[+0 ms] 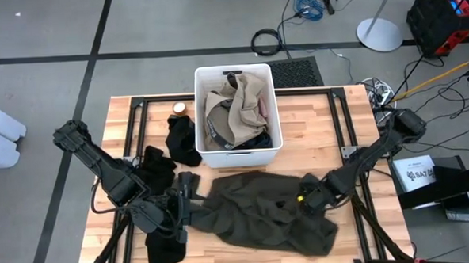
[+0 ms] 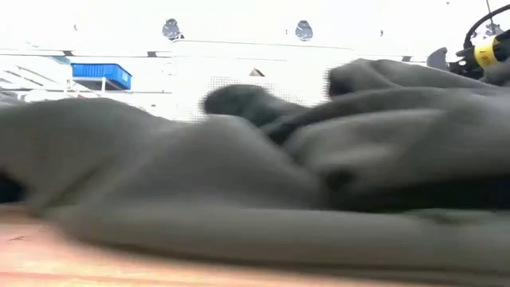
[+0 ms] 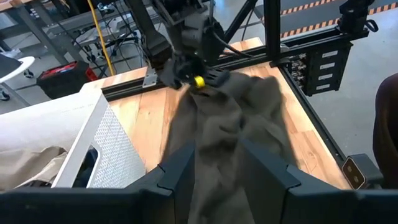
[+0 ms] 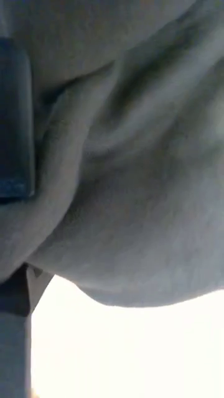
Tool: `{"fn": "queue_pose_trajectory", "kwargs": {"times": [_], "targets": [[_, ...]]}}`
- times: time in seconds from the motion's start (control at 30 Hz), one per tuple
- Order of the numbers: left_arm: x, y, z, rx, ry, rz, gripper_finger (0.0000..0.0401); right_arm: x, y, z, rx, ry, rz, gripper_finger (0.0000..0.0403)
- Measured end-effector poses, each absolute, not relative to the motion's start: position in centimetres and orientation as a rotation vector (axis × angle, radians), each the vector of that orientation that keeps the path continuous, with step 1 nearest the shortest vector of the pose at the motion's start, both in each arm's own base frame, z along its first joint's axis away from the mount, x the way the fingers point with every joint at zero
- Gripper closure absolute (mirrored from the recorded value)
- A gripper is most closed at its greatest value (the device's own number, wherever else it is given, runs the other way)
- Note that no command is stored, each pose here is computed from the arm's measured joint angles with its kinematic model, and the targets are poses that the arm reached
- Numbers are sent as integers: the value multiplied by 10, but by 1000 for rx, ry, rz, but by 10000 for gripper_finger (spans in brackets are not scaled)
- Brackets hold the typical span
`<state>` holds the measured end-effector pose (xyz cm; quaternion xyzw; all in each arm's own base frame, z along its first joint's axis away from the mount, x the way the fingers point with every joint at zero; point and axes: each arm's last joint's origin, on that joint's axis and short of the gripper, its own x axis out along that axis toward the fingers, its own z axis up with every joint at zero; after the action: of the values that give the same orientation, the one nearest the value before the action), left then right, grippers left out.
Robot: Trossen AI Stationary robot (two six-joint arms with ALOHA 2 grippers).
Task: Fold laundry
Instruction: Fold the black jacket into the white laundry bin
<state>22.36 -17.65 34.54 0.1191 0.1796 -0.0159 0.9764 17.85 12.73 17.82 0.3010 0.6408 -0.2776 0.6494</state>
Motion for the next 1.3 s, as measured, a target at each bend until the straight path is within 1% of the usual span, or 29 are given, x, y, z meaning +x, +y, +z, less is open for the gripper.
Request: {"fn": "queue_pose_trajectory", "kwargs": {"times": [0.07,0.13,0.23,0.33,0.43,0.5,0.57,0.63,0.7,0.77,0.87,1.07,1.17,1.3], "targets": [[224,-177,345,240,362,-32,271,167,123,185,695,1474,-716,369],[224,-177,345,241,363,-32,271,160,122,190,711,1472,-761,374],[224,-176,345,240,362,-32,271,158,124,194,732,1450,-743,386],[224,-177,345,226,363,-30,271,158,125,194,724,1420,-736,388],[223,-176,337,111,389,-18,271,160,126,194,727,1391,-733,379],[220,-176,325,68,485,-64,271,161,126,194,733,1382,-726,368],[215,-176,309,54,639,-118,271,162,127,194,737,1378,-721,356],[209,-172,293,50,790,-111,271,162,127,194,734,1378,-719,346],[203,-170,276,50,892,-62,271,162,127,194,734,1378,-719,337],[200,-168,261,88,956,-33,271,162,127,194,734,1377,-719,332],[200,-165,240,212,1008,-36,271,162,127,194,735,1375,-718,327],[214,-161,209,393,1109,-47,270,163,127,195,744,1370,-709,326],[221,-160,197,423,1153,-32,260,163,127,195,742,1371,-707,326],[229,-154,187,395,1193,23,232,163,127,195,742,1370,-706,326]]}}
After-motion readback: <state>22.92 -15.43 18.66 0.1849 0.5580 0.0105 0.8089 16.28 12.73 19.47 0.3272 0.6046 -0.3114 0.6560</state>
